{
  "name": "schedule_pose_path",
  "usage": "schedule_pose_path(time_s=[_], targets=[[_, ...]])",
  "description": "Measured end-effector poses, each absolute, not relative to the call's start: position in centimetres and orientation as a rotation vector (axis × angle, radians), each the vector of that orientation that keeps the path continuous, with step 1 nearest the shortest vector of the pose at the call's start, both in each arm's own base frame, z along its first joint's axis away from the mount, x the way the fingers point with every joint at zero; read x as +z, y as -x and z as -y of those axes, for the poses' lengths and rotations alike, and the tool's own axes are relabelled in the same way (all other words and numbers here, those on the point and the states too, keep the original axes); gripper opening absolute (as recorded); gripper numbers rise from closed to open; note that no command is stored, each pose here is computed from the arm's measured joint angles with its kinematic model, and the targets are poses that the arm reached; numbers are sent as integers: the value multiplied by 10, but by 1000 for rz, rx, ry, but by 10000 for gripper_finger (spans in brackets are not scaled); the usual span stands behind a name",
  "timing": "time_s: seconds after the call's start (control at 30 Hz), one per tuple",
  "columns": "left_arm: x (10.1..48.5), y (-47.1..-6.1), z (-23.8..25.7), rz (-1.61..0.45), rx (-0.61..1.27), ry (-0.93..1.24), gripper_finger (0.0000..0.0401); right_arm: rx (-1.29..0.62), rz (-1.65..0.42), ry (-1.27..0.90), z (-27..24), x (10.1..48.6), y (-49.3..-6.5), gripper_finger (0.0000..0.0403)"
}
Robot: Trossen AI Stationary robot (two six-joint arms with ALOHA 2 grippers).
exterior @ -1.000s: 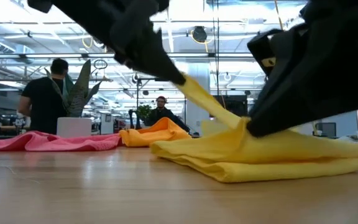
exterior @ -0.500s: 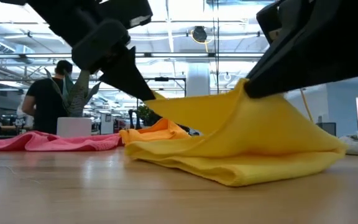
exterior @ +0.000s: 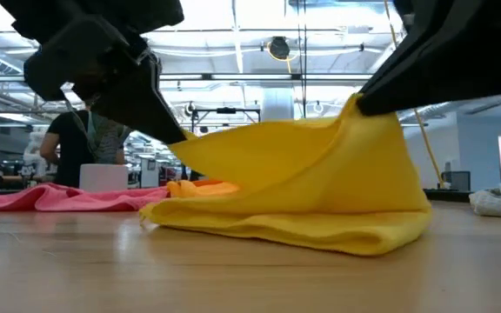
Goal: Fold microfiber towels
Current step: Fold the yellow kitchen towel
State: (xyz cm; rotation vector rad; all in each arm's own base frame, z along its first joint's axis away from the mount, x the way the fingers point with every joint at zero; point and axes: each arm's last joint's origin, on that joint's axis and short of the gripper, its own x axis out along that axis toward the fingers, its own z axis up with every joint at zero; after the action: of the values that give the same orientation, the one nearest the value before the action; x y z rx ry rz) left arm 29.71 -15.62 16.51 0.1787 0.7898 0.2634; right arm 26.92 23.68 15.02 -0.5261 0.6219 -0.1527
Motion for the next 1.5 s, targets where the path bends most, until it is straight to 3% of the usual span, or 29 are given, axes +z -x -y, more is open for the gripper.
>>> schedule_pose_path(time_s=[0.2,0.4,0.57,0.77,0.97,1.1,1.5], targets=[[163,-303,166,-734,206,-150,16,-55,-590,446,-239,162,-246,0],[153,-305,176,-744,130,-152,10,117,-510,337,-238,137,-240,0],[140,-310,178,-750,106,-187,52,115,-460,322,-229,127,-236,0],[141,-319,175,-721,-13,-342,146,48,-386,360,-229,144,-239,0],[174,-338,179,-406,-59,-394,222,-110,-312,347,-221,164,-239,0],[189,-347,175,-250,-53,-341,239,-140,-307,360,-216,166,-243,0],[160,-365,163,-257,-66,-254,241,-157,-288,354,-213,169,-248,0]])
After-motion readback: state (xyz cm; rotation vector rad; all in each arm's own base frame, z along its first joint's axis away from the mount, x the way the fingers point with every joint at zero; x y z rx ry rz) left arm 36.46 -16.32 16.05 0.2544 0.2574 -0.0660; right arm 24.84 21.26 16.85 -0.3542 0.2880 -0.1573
